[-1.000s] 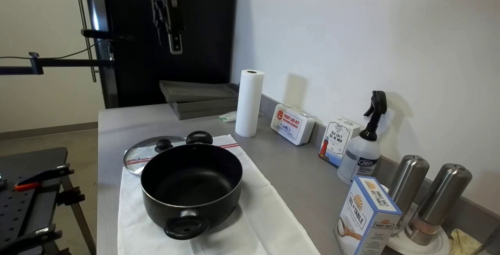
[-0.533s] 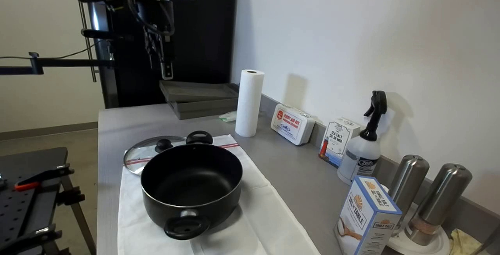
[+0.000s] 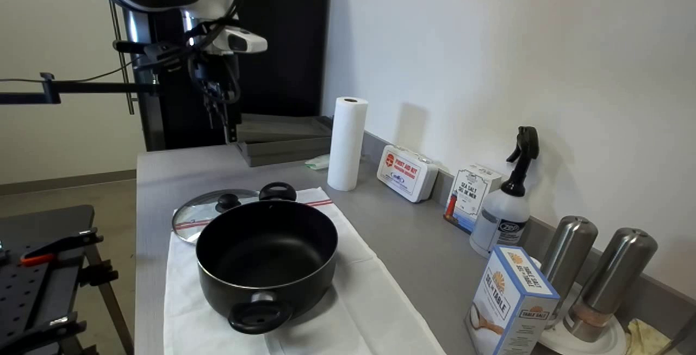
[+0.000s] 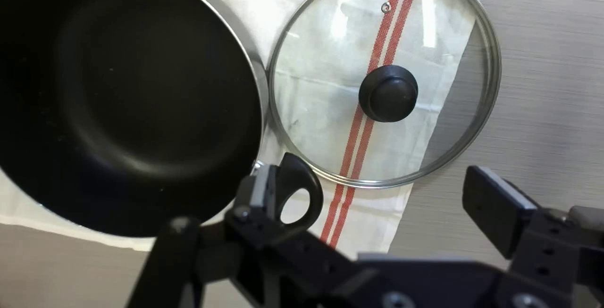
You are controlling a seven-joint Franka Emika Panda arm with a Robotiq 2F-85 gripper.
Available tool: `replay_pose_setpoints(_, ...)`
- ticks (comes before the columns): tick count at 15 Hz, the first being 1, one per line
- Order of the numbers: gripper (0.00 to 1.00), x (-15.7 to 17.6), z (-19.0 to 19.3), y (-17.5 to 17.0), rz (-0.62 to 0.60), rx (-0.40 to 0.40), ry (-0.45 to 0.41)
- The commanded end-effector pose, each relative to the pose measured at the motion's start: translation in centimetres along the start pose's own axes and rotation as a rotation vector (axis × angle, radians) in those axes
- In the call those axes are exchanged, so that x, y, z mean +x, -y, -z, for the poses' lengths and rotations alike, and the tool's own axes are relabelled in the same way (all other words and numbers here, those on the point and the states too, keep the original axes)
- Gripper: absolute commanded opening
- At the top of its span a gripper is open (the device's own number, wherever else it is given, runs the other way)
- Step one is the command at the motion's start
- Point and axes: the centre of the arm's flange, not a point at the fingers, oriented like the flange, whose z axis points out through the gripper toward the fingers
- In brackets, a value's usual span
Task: Put the glass lid on the pot
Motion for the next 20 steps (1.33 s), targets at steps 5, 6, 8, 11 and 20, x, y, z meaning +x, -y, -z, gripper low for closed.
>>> replay_pose_setpoints(5,1.00,2.1,-7.3,2.7,-0.022,0.006,0.018)
replay_pose_setpoints(6,1.00,2.2,-8.2,2.8,-0.027,0.010,0.025)
replay_pose_setpoints(8,1.00,2.5,-9.6,2.9,-0.038,0.017,0.043)
replay_pose_setpoints(11,1.00,2.8,-11.5,3.0,-0.049,0.021,0.063)
replay_pose_setpoints(20,1.00,3.9,-16.4,4.4,-0.071,0.028,0.105)
